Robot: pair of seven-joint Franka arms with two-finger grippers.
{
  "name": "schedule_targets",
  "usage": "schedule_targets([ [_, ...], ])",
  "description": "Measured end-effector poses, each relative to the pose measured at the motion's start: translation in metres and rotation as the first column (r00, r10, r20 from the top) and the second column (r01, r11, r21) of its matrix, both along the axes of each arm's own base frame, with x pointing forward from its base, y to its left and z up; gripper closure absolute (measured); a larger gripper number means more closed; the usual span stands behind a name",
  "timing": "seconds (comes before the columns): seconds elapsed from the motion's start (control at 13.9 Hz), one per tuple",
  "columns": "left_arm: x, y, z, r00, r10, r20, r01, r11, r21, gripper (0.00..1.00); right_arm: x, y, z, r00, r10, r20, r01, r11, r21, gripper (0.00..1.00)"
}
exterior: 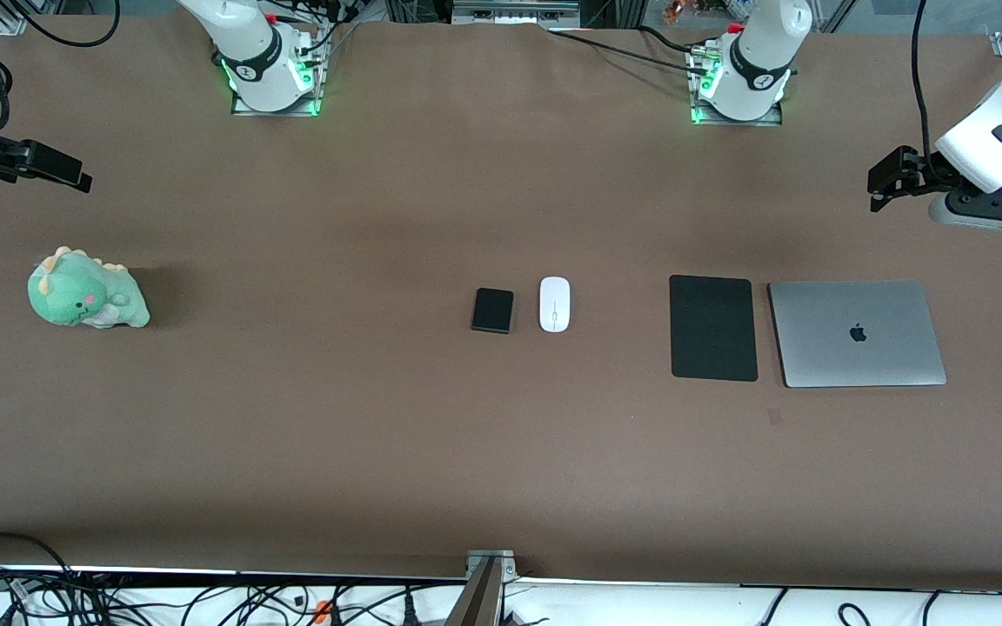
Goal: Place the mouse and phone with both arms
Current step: 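Move the left gripper toward the white mouse while the right gripper moves out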
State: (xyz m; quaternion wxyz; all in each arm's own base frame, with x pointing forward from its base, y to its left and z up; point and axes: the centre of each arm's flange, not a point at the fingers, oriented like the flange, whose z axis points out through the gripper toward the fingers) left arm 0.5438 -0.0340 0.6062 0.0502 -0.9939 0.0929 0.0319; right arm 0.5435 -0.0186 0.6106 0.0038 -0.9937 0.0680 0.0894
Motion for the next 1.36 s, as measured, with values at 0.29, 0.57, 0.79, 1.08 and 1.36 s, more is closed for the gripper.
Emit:
schedule_targets([
  [0.29,0.0,0.0,0.0,1.0,0.0,-0.001,0.0,1.0,0.0,0.0,0.0,0.0,0.0,1.0,0.002,0.0,-0.002,1.0,0.001,0.0],
  [0.57,-0.002,0.0,-0.001,1.0,0.001,-0.014,-0.001,1.0,-0.002,0.0,0.0,0.0,0.0,1.0,0.002,0.0,-0.002,1.0,0.001,0.0],
  [0.79,-0.006,-0.007,-0.007,0.998,-0.003,-0.067,0.001,1.0,-0.026,0.0,0.0,0.0,0.0,1.0,0.008,-0.001,-0.008,1.0,0.003,0.0],
  [1.08,-0.005,-0.032,-0.044,0.979,-0.036,-0.203,0.019,0.996,-0.089,0.0,0.002,0.01,-0.005,0.999,0.046,-0.012,-0.046,0.999,0.01,0.0],
  [1.36,0.013,-0.115,-0.112,0.967,-0.036,-0.252,0.016,0.996,-0.084,0.0,0.005,0.033,-0.021,0.995,0.085,-0.062,-0.084,0.996,0.014,0.0],
])
